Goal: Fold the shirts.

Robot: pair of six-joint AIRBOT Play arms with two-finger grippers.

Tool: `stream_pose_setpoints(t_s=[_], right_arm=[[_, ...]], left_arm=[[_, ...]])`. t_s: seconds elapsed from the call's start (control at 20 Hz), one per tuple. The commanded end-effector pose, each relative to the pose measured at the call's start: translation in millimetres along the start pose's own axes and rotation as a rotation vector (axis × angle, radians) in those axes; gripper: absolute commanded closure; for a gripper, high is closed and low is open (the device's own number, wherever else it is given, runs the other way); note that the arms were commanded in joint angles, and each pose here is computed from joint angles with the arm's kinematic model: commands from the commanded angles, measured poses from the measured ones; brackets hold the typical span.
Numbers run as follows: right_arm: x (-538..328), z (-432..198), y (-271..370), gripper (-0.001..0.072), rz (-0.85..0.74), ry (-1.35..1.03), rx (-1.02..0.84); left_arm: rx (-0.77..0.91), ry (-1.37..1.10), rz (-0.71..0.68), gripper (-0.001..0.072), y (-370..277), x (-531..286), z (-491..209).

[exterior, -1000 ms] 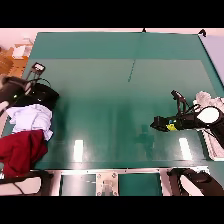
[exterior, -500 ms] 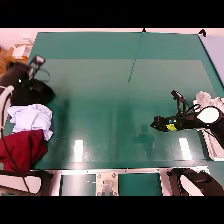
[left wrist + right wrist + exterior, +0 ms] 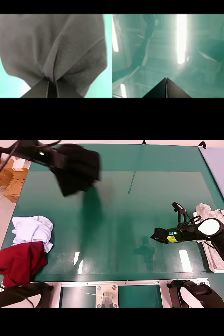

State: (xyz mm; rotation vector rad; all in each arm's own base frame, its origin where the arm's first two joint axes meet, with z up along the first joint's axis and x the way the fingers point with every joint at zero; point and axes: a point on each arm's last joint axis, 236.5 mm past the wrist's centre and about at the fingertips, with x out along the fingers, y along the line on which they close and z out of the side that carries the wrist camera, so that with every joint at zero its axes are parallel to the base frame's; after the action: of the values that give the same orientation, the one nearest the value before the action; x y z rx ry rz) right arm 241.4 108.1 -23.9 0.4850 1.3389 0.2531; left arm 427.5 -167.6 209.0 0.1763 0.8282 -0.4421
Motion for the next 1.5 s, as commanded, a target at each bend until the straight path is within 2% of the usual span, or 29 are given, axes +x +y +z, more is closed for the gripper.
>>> stream_pose_setpoints(t_s=[0.0, 0.1, 0.15, 0.2, 0.25, 0.3, 0.5, 0.55, 0.7, 0.95, 1.15, 1.25, 1.35, 1.4, 1.45], right_arm=[[-0.6, 0.8, -1.0, 0.0665, 0.000, -0.002, 0.006], [-0.6, 0.8, -1.0, 0.0511, 0.000, -0.002, 0.006], [-0.6, 0.8, -0.9, 0.0491, 0.001, -0.002, 0.007], [-0.9, 1.1, -0.7, 0.0459, 0.001, -0.003, 0.006], [-2.0, 2.0, 0.3, 0.0384, 0.002, -0.004, 0.004], [-5.3, 3.8, 3.0, 0.0338, 0.005, -0.005, -0.003], [-17.5, 16.3, 25.4, 0.0318, 0.070, -0.036, -0.010], [-15.4, 19.6, 25.1, 0.0268, 0.072, -0.045, -0.017], [4.4, 29.9, 18.1, 0.0269, 0.072, -0.028, 0.034], [59.4, 49.3, 22.8, 0.0269, 0.182, 0.045, 0.076], [91.1, 79.0, 32.7, 0.0270, 0.266, 0.079, 0.107], [103.6, 90.9, 35.5, 0.0282, 0.295, 0.091, 0.145], [113.7, 95.1, 32.9, 0.0282, 0.299, 0.107, 0.167], [117.0, 94.3, 32.3, 0.0294, 0.302, 0.117, 0.176], [118.8, 94.5, 32.9, 0.0360, 0.310, 0.120, 0.189]], left_arm=[[-0.011, 0.135, -0.335, 0.0682, -109.7, 12.1, -40.2], [-0.048, 0.208, -0.414, 0.0681, -142.7, 48.4, -73.1], [-0.075, 0.241, -0.442, 0.0487, -156.2, 66.9, -90.8], [-0.102, 0.278, -0.459, 0.0089, -163.8, 79.6, -106.6], [-0.144, 0.339, -0.466, -0.0013, -165.6, 85.1, -122.0], [-0.152, 0.386, -0.463, -0.0013, -160.9, 82.9, -131.5], [-0.207, 0.521, -0.439, -0.0013, -108.2, 42.6, -142.2], [-0.234, 0.543, -0.427, -0.0013, -94.3, 34.8, -147.2], [-0.279, 0.652, -0.419, -0.0013, -80.7, 15.2, -179.1], [-0.392, 0.720, -0.421, -0.0013, -125.0, 24.2, -271.2], [-0.594, 0.685, -0.471, -0.0013, -176.8, 65.7, -337.5], [-0.699, 0.604, -0.481, -0.0013, -190.6, 85.1, -346.5], [-0.736, 0.528, -0.467, -0.0013, -193.8, 97.7, -345.0], [-0.726, 0.507, -0.456, -0.0013, -194.1, 101.3, -344.3], [-0.721, 0.478, -0.445, -0.0013, -193.2, 105.0, -340.9]])
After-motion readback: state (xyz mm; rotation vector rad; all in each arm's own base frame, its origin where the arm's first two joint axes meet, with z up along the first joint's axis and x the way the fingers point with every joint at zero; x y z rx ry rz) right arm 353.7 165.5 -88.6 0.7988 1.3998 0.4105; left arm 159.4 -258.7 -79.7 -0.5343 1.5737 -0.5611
